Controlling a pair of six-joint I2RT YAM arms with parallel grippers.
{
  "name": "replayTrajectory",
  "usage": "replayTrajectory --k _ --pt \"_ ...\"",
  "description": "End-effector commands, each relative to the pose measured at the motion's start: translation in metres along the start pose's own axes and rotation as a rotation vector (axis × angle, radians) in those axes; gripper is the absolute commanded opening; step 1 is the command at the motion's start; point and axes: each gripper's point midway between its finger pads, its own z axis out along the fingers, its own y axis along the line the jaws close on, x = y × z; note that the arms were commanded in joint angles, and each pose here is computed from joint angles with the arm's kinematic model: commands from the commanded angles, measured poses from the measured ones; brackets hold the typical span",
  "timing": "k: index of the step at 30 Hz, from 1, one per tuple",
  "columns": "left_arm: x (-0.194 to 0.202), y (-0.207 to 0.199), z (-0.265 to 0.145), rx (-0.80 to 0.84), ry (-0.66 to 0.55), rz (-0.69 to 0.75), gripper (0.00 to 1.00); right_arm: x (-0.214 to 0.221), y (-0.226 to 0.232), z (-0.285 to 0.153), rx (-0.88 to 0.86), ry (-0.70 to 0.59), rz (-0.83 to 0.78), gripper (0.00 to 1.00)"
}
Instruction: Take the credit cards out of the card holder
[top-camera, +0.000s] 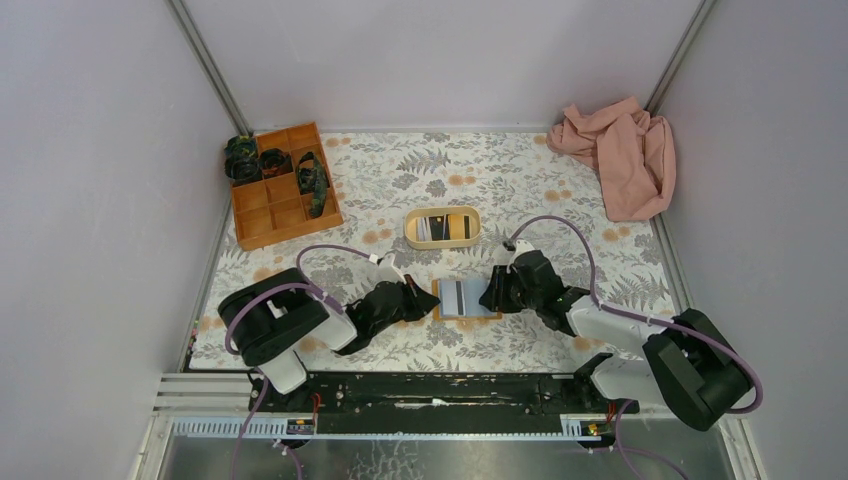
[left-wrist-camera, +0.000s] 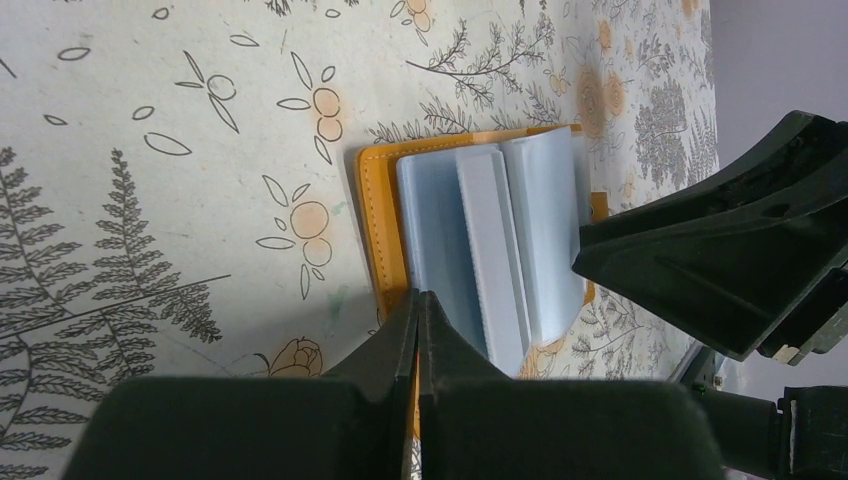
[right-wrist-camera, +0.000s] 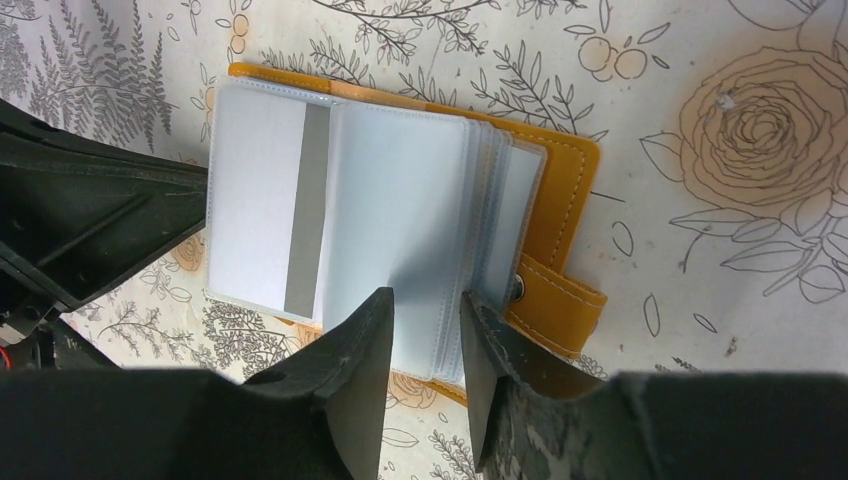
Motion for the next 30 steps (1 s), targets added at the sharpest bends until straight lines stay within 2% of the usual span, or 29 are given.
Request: replayTrajectory --k 1,30 --pt "0.023 0.026 -0.003 -0.074 0.080 0.037 0.00 -0.004 0.036 0.002 -0.158 0.037 0.001 0.38" --pt "0.027 0.027 0.001 -0.071 0.097 0.036 0.00 -0.029 0.098 0.002 -0.294 0.011 -0.073 0.39"
